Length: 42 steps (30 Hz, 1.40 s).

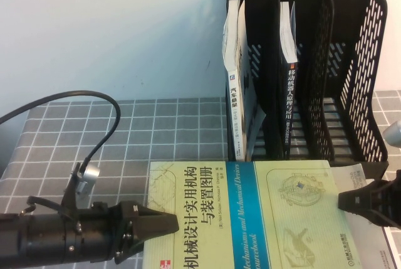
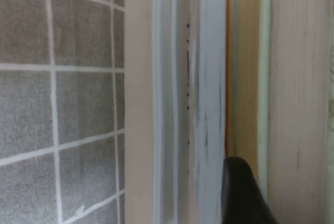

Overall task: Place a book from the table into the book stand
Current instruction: Pick up the book with your left arm, then place the book on the book shelf

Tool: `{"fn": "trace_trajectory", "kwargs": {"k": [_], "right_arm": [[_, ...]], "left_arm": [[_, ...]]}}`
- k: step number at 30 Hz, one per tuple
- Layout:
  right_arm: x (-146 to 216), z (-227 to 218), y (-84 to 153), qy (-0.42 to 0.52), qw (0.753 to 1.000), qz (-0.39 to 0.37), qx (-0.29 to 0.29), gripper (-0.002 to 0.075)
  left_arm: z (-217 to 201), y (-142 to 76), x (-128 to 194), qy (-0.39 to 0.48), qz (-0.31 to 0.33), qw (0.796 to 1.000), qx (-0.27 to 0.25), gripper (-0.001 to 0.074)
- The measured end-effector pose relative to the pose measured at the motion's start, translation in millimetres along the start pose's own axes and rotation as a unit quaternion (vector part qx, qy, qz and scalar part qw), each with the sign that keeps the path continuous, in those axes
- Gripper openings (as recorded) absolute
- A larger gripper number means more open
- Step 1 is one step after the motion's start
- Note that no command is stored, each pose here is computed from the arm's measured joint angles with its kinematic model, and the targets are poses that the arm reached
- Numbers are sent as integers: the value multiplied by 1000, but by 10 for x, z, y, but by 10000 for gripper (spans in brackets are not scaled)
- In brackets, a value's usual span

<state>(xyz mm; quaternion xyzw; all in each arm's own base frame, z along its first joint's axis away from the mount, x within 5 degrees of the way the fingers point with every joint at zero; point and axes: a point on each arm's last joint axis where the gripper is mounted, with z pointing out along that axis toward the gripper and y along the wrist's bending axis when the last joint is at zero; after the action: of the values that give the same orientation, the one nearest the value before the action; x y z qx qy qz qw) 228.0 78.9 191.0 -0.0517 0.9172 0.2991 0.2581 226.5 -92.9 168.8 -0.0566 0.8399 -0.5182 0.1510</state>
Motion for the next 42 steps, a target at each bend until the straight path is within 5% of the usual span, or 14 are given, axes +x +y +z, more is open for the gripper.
{"fn": "trace_trajectory", "kwargs": {"k": [13, 30, 36, 42], "right_arm": [[23, -338, 206, -56, 995, -82, -4, -3], [53, -719, 365, -116, 978, -173, 25, -3], [138, -742, 321, -71, 982, -168, 51, -3], [155, -796, 429, -21, 986, -166, 15, -3]], "left_arm": [[-338, -232, -198, -42, -14, 996, 75, 202], [-741, -1673, -310, -95, 190, 972, 101, 201], [-681, -1956, -337, -119, 218, 965, 79, 201], [-613, -2218, -356, -177, 241, 952, 74, 201]]}}
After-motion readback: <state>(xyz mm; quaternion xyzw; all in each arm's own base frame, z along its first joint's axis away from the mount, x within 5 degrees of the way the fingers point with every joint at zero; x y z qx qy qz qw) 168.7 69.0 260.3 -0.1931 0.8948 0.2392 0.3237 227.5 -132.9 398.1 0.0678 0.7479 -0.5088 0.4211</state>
